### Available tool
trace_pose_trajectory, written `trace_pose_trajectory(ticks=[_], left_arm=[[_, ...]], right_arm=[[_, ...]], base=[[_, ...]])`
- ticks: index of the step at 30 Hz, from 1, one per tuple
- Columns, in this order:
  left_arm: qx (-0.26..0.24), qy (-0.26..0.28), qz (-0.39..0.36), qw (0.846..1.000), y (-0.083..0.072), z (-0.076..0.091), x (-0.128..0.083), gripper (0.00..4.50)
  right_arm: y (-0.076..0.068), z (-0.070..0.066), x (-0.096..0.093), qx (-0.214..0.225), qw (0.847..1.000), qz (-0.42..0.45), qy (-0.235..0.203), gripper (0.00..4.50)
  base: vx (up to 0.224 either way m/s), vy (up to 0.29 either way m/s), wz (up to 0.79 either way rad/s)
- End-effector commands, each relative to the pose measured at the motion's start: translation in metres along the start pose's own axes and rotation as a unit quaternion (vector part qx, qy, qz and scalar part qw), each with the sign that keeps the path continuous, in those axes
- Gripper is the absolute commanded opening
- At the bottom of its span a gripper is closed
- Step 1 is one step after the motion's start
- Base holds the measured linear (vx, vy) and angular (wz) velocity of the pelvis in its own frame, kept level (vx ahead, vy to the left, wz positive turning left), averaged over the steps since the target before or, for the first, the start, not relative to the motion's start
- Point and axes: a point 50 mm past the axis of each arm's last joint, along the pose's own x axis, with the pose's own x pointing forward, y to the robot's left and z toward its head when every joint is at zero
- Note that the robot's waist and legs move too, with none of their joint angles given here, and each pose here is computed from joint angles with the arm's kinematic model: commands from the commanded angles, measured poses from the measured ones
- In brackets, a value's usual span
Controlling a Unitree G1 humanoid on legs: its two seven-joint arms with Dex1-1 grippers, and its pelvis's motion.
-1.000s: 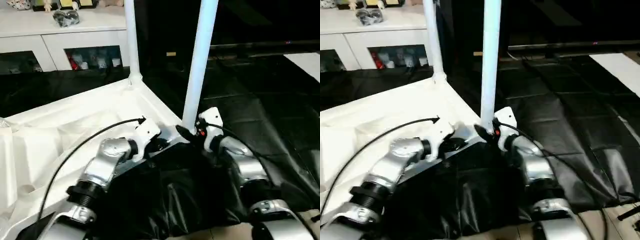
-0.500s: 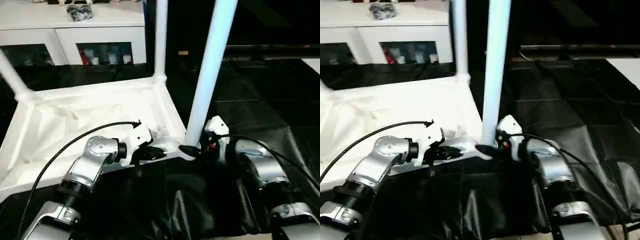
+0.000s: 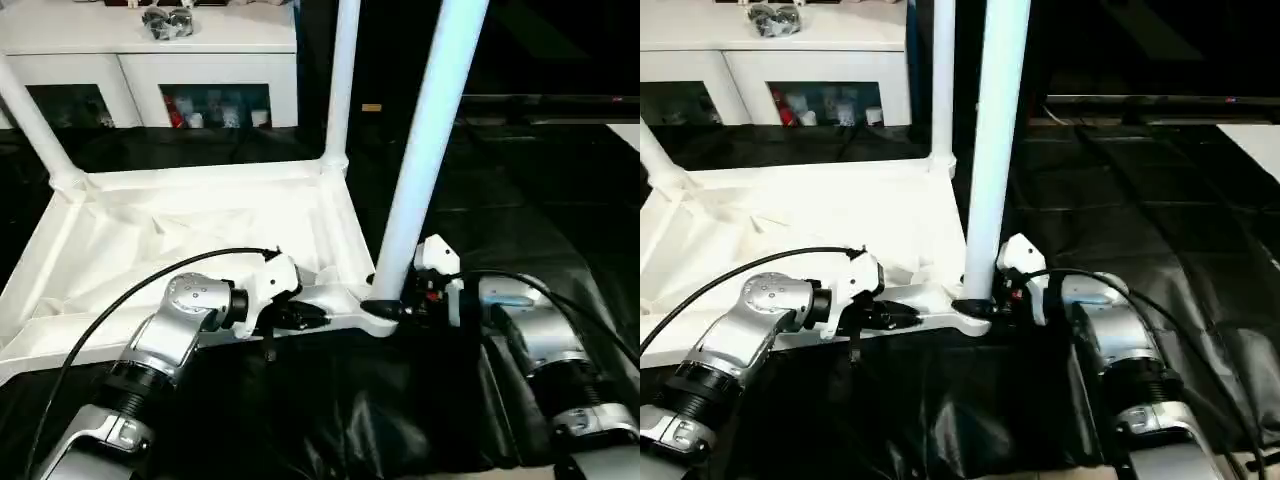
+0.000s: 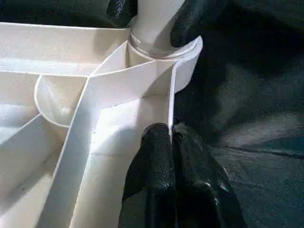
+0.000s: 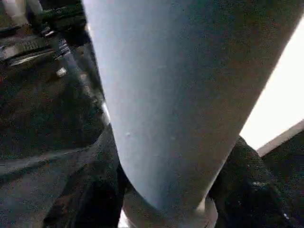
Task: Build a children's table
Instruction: Rotate leg to tighten
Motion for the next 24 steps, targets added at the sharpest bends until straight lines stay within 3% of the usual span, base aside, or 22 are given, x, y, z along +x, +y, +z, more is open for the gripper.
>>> trace_pose_trajectory(ticks=[1,4,5,8,11,14,16,17,20,24], left_arm=[[0.024,-0.052,0.061,0.996,0.009,0.026,0.006,0.00],[0.025,-0.044,0.103,0.993,0.010,0.030,0.015,0.00],[0.007,-0.052,0.138,0.989,0.008,0.036,0.026,0.00],[0.000,-0.057,0.150,0.987,0.006,0.039,0.033,0.00],[-0.009,-0.071,0.168,0.983,0.002,0.048,0.049,0.00],[-0.004,-0.078,0.163,0.984,0.000,0.054,0.056,0.00],[-0.002,-0.078,0.159,0.984,-0.001,0.055,0.057,0.00],[-0.002,-0.078,0.159,0.984,-0.001,0.055,0.057,0.00],[0.009,-0.072,0.147,0.986,-0.001,0.054,0.053,0.00],[0.021,-0.065,0.136,0.988,0.000,0.048,0.045,0.00]], right_arm=[[0.021,-0.017,0.028,0.047,0.998,0.039,0.008,2.00],[0.019,-0.020,0.040,0.067,0.997,-0.035,-0.002,1.99],[0.022,-0.025,0.053,0.083,0.993,-0.086,-0.004,1.99],[0.024,-0.027,0.061,0.096,0.989,-0.112,-0.005,1.99],[0.025,-0.022,0.081,0.123,0.976,-0.181,-0.011,1.99],[0.027,-0.015,0.090,0.120,0.976,-0.179,-0.021,1.99],[0.027,-0.012,0.092,0.114,0.977,-0.177,-0.027,1.99],[0.027,-0.011,0.092,0.113,0.977,-0.176,-0.028,2.34],[0.025,-0.007,0.088,0.124,0.979,-0.153,-0.051,2.70],[0.021,-0.011,0.073,0.083,0.988,-0.125,-0.027,3.13]], base=[[0.000,0.000,0.00],[0.000,0.000,0.00],[0.000,0.000,0.00],[0.000,0.000,0.00],[0.000,0.000,0.00],[0.000,0.000,0.00],[0.000,0.000,0.00],[0.000,0.000,0.00],[0.000,0.000,0.00],[0.000,0.000,0.00]])
